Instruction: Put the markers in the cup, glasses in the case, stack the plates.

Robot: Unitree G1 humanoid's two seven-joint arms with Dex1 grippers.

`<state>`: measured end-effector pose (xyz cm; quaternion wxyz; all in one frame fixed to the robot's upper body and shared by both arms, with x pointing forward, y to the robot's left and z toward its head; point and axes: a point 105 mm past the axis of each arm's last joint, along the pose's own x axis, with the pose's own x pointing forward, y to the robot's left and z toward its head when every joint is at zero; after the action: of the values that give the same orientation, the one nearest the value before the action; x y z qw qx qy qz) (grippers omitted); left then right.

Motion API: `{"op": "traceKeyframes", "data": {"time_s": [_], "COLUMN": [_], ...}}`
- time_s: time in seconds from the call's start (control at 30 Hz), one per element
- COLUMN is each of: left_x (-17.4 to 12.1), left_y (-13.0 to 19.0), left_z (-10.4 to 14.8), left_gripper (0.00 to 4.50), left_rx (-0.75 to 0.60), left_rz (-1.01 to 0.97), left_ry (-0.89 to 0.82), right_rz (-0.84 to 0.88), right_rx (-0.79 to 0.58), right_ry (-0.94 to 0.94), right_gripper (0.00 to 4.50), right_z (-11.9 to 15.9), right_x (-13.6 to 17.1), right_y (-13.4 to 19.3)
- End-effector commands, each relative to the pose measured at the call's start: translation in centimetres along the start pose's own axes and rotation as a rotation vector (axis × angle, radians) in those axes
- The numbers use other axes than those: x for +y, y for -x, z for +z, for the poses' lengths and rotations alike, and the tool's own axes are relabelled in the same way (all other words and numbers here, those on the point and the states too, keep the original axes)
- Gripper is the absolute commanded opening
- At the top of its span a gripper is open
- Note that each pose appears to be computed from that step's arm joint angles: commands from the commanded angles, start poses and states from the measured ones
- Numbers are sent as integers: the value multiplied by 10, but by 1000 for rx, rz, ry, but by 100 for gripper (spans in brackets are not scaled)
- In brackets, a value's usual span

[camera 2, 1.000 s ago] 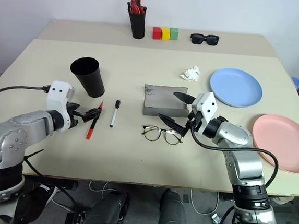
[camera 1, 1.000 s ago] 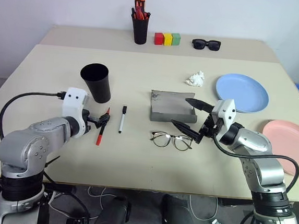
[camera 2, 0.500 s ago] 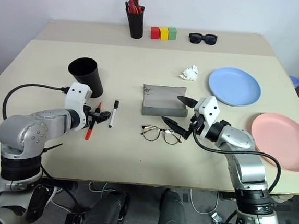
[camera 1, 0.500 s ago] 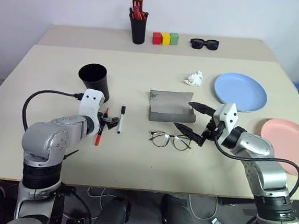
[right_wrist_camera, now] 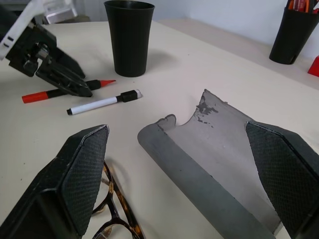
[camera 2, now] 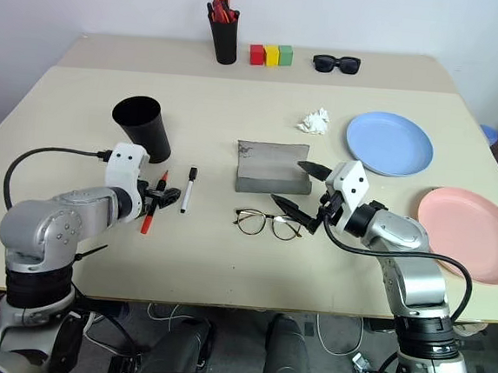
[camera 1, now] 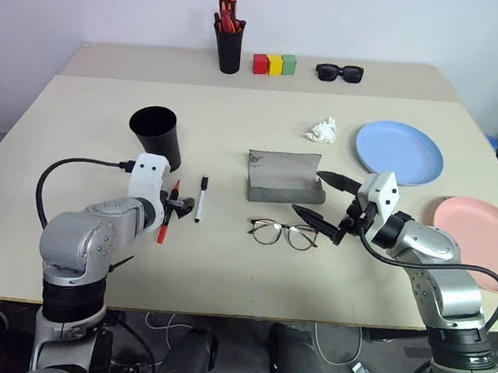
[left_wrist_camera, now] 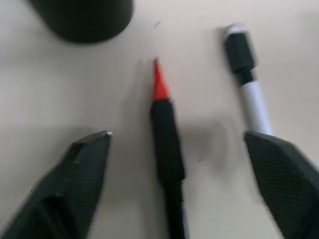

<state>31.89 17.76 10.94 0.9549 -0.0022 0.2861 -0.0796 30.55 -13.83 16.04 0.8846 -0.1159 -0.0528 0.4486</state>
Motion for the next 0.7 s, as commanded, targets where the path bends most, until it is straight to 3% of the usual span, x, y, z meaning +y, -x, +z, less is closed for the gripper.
{"op": "traceKeyframes", "data": {"time_s": [0.03,0.5,0.6,0.7], "left_x": [4,0,0,-4], "left_y": [5,-10,-12,-10], "left_z": [12,16,9,4], "left_gripper": [221,221,138,2], "left_rx": [-54,-22,33,61], "left_rz": [27,13,17,-14], "left_ry": [-12,-46,-46,-69], "right_rz": [15,5,-9,-28], "right_rx": [-46,-41,-38,-33], "right_ry": [48,46,55,52], "right_gripper": [450,450,450,450], "right_z": [18,18,18,15], "right_x": [0,0,-4,-8], "right_y": [-1,-1,0,3]}}
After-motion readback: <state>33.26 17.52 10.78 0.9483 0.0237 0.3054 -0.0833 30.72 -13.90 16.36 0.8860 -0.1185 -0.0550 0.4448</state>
